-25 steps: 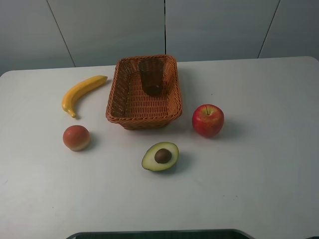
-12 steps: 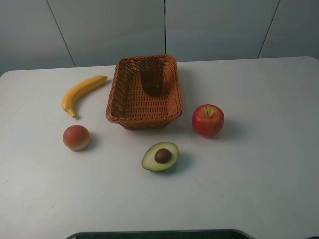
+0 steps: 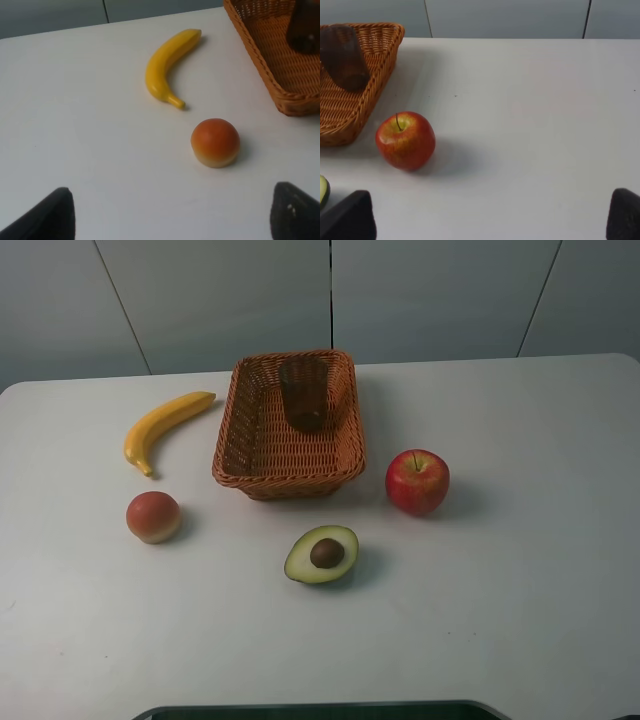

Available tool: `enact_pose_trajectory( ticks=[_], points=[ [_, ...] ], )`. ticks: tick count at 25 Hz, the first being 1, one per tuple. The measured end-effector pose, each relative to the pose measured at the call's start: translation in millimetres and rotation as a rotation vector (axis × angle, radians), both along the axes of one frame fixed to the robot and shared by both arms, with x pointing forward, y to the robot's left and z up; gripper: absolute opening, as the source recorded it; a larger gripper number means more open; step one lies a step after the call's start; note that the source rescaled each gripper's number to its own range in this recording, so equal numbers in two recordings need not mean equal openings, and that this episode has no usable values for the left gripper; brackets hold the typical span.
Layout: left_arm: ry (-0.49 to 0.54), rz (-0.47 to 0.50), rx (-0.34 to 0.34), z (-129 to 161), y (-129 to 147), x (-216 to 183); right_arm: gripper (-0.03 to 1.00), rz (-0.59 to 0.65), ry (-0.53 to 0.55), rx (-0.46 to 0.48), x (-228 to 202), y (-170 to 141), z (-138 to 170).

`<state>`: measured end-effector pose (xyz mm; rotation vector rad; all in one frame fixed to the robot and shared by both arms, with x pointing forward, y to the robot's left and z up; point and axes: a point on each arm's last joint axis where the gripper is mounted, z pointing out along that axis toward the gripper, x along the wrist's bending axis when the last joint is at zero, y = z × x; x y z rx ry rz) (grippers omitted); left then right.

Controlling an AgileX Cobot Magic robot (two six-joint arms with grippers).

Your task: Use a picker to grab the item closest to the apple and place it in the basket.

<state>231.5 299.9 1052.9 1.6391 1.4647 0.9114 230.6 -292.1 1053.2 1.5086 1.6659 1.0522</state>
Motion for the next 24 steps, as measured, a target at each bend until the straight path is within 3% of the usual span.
enact_pose_trajectory(
  ticks=[24],
  points=[
    [0.0,0.001,-0.002,0.0,0.0,0.0,1.0,0.0,0.0,0.0,0.0,0.0,0.0]
  ],
)
